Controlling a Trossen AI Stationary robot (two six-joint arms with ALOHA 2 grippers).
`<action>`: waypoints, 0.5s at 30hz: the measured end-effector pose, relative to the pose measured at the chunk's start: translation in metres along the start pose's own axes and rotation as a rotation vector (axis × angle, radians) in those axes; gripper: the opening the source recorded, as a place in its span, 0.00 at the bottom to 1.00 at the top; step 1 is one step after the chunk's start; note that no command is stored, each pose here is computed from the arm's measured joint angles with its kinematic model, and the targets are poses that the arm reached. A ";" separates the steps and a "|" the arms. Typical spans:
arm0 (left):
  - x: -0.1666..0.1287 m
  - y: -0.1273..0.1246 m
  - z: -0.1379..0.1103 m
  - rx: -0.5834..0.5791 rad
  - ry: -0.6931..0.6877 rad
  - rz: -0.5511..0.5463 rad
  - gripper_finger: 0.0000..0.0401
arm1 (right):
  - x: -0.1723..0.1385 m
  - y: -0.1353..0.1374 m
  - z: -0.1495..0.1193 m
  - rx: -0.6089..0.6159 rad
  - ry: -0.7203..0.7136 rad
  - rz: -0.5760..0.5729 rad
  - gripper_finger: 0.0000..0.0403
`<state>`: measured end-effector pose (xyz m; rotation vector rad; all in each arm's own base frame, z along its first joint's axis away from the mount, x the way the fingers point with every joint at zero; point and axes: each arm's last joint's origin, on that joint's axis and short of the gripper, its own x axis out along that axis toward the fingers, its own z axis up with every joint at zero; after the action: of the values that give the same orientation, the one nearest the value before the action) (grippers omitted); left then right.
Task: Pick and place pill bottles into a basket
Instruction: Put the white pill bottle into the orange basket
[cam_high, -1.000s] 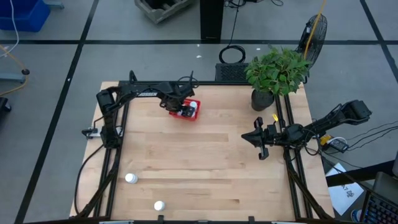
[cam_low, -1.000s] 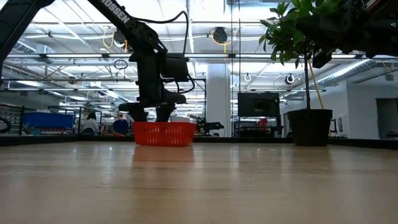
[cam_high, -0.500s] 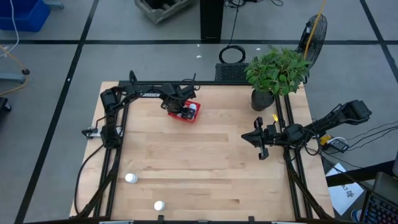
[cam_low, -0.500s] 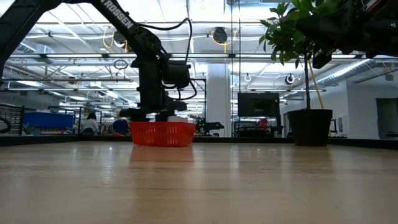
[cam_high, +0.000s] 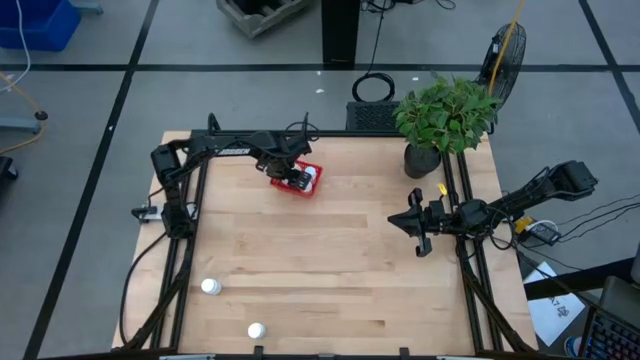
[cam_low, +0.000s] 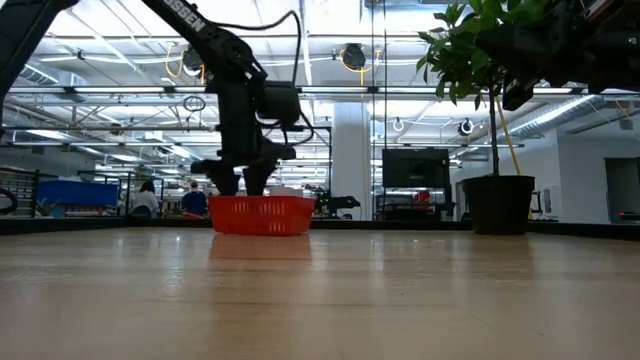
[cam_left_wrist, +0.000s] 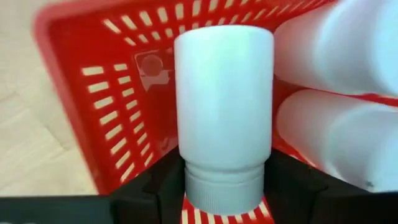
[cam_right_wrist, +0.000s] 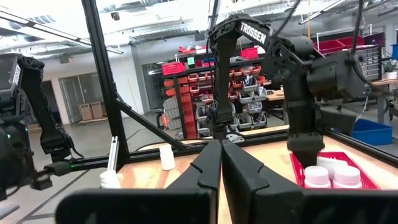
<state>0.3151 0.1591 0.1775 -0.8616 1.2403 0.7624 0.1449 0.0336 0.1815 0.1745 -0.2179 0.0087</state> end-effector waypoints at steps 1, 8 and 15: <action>-0.003 0.000 0.000 0.001 -0.007 -0.005 0.47 | 0.000 0.000 0.000 0.000 0.000 0.000 0.02; -0.029 0.007 -0.013 0.055 0.032 0.022 0.41 | 0.000 0.000 0.000 0.000 0.000 0.000 0.02; -0.071 0.003 -0.038 0.193 0.000 -0.010 0.41 | 0.000 0.000 0.000 0.000 0.000 0.000 0.02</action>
<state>0.2827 0.1252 0.2427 -0.7094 1.2862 0.6226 0.1449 0.0336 0.1815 0.1743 -0.2175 0.0086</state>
